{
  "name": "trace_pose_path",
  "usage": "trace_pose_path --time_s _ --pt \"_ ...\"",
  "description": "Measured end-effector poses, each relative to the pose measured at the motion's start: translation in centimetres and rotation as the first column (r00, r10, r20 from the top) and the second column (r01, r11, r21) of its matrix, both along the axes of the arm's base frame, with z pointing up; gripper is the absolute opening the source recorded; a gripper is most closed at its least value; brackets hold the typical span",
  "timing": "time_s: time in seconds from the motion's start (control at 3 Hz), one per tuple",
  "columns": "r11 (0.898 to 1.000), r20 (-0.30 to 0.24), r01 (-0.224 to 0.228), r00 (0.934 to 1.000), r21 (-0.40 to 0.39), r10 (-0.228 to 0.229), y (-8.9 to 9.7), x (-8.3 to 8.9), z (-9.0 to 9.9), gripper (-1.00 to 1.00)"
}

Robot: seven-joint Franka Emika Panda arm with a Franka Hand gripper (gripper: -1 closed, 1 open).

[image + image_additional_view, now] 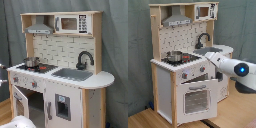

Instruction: Play with the kitchen

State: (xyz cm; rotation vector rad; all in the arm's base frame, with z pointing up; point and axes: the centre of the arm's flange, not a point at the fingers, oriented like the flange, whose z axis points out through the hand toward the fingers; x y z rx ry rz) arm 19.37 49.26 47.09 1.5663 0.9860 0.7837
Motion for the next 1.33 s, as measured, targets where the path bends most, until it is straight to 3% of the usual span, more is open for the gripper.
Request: trace_pose_path --time_s 0.33,0.67,1.0,1.33 --pt "1.000 -0.073 0.003 0.9973 -0.014 -0.004 -1.1 -0.2 0.7 1.00" --pt "0.999 -0.173 0.014 0.9848 -0.038 -0.020 -2.4 -0.8 1.2 1.00" --pt "0.998 -0.250 0.024 0.9674 -0.059 -0.038 -3.7 -1.3 1.5 1.00" --pt "0.996 -0.331 0.027 0.9422 -0.082 -0.053 -5.1 -1.7 2.0 1.00"
